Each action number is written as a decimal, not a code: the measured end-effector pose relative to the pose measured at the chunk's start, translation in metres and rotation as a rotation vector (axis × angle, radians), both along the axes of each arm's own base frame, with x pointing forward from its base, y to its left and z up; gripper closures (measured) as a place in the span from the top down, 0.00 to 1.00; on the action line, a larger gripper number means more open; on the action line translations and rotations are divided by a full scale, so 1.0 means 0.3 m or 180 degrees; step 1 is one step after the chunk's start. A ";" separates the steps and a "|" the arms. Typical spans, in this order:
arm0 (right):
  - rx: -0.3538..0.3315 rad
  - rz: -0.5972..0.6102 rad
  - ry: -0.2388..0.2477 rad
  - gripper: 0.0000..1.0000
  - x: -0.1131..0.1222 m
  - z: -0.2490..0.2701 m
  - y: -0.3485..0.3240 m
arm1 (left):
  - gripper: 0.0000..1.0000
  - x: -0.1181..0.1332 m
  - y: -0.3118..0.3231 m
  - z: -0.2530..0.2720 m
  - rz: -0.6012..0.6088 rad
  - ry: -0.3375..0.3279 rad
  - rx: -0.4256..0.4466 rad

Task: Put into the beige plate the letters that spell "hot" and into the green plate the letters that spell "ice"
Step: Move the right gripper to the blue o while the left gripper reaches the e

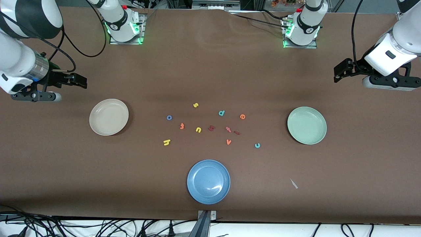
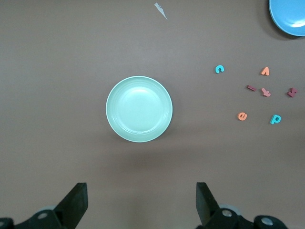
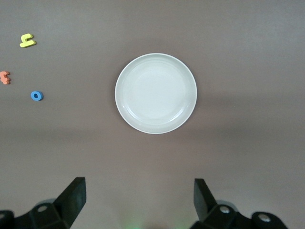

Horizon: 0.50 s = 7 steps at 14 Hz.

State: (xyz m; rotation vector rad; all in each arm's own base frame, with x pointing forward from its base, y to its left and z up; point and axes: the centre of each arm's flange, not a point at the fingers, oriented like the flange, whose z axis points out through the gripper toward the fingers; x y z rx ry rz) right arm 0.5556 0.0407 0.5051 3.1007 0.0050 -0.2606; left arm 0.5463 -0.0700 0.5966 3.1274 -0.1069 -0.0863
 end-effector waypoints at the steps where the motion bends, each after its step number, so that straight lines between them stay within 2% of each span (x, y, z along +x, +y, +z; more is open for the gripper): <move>1: -0.0001 0.0013 0.0004 1.00 0.006 -0.014 0.024 | 1.00 0.003 -0.009 -0.009 -0.0016 0.0016 0.0001; 4: -0.0031 -0.0053 -0.0048 1.00 0.039 -0.085 0.141 | 1.00 0.008 -0.030 -0.026 -0.0051 0.0045 0.0002; 7: -0.0012 -0.0218 -0.0135 1.00 0.091 -0.235 0.313 | 1.00 0.009 -0.032 -0.026 -0.0054 0.0045 0.0002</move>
